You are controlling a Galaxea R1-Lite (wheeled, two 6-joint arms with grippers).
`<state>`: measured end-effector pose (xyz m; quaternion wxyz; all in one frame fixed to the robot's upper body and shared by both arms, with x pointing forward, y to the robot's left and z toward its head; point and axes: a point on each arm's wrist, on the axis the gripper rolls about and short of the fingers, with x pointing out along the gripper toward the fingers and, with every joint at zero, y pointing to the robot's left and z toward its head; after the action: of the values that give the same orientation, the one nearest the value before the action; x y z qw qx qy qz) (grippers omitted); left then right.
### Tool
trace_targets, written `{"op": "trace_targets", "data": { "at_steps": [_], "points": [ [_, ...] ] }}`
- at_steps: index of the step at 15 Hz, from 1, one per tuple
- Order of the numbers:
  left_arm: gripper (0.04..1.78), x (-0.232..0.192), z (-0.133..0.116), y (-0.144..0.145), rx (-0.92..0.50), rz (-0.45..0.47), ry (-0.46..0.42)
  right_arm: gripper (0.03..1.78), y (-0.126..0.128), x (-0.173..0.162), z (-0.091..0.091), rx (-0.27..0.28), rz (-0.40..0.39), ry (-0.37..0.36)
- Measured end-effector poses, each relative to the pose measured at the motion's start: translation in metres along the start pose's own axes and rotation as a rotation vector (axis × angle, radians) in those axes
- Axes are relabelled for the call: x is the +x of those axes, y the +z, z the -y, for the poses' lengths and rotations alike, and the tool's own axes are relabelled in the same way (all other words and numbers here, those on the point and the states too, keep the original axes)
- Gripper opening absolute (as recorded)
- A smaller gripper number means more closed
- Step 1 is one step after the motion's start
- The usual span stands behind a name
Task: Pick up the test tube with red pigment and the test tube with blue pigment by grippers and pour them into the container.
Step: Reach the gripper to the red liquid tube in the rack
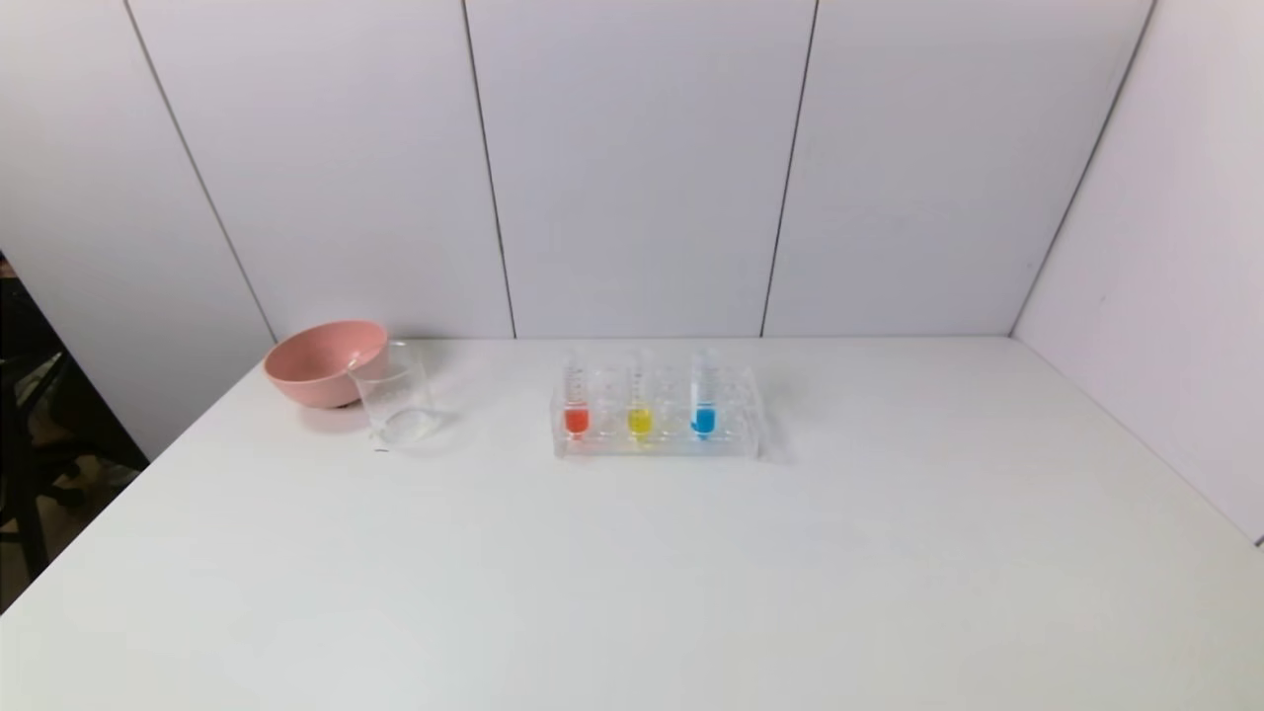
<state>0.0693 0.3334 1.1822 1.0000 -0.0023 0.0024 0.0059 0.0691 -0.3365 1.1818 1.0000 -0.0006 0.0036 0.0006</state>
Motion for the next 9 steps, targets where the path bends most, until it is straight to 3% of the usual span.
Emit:
{"op": "trace_targets", "data": {
  "at_steps": [5, 9],
  "points": [
    [1.77, 0.0, 0.0, 0.002, 0.005, 0.011, 0.006, 1.77, 0.0, 0.0, 0.0, 0.001, 0.0, 0.0],
    [1.77, -0.011, 0.0, 0.029, 0.008, 0.071, -0.013, 1.77, 0.0, 0.0, 0.0, 0.0, 0.0, 0.0]
  ]
}}
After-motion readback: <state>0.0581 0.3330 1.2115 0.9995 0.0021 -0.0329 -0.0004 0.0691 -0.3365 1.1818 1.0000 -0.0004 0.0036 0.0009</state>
